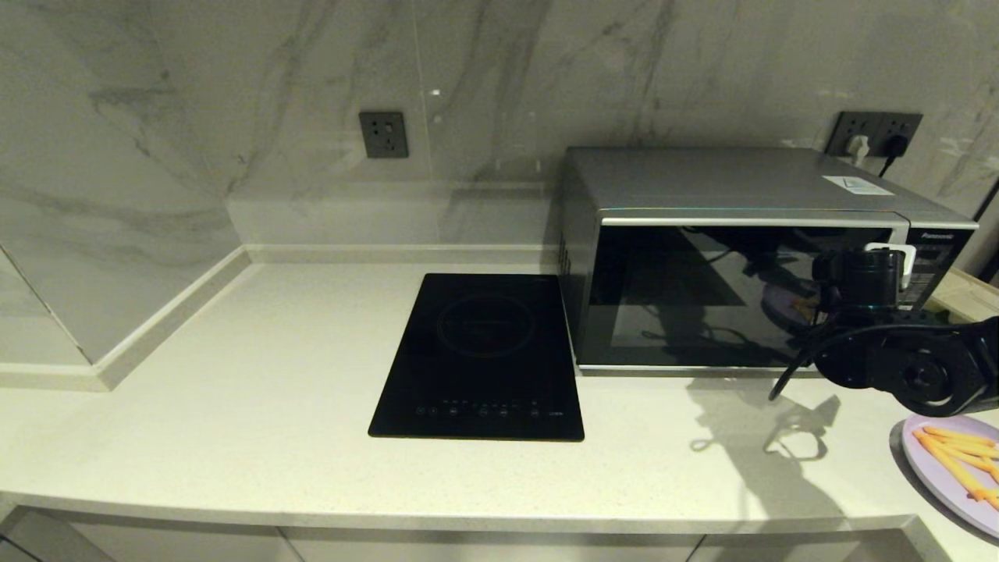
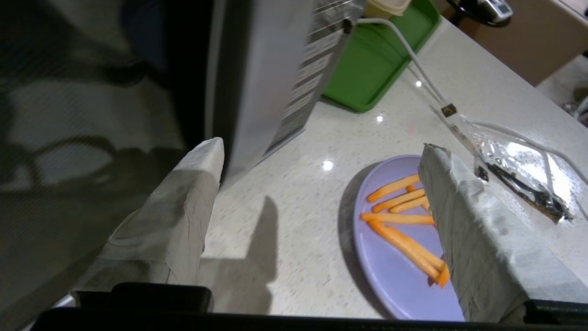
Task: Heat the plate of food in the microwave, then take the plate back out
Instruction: Open the microwave oven
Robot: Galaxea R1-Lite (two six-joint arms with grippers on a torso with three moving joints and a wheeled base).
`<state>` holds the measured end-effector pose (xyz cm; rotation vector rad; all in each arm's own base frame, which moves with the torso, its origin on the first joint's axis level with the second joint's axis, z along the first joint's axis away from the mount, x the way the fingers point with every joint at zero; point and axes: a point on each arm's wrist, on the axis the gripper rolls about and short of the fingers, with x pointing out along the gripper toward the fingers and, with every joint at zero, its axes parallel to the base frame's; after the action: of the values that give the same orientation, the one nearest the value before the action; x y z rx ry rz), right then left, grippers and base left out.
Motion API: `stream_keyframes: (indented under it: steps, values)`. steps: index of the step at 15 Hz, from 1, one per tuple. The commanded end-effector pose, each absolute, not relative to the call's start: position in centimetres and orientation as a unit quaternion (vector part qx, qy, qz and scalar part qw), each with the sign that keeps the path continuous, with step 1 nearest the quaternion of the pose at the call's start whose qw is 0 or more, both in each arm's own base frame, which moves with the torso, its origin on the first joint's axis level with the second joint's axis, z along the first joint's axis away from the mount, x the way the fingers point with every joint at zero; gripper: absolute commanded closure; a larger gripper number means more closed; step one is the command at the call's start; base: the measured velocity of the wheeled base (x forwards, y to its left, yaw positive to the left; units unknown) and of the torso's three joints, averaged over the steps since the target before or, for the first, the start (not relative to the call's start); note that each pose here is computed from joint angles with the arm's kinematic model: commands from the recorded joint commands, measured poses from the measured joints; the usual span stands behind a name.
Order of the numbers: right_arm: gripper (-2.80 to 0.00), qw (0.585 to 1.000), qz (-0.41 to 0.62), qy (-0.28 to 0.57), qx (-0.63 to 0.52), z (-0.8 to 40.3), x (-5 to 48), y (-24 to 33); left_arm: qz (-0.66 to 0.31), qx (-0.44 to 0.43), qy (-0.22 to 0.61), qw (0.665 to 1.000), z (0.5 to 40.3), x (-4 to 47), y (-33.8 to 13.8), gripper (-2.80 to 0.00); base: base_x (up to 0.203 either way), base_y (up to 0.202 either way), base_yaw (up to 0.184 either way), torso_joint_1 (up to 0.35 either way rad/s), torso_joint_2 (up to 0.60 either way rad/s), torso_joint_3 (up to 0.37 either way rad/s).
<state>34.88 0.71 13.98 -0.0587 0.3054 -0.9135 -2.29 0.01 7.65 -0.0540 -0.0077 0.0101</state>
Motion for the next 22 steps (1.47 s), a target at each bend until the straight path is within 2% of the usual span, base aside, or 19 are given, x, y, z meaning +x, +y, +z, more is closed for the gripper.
stream_keyframes:
  steps: [1, 22]
  values:
    - [-2.80, 0.884, -0.448, 0.136, -0.014, 14.6, 35.2, -0.6, 0.005, -0.027, -0.004, 1.000, 7.7, -2.3, 0.0, 0.00, 0.000, 0.000, 0.000, 0.000, 0.00, 0.000]
    - [-2.80, 0.870, -0.477, 0.117, 0.038, 13.5, 35.5, -1.7, 0.005, -0.028, -0.004, 1.000, 7.7, -2.3, 0.0, 0.00, 0.000, 0.000, 0.000, 0.000, 0.00, 0.000]
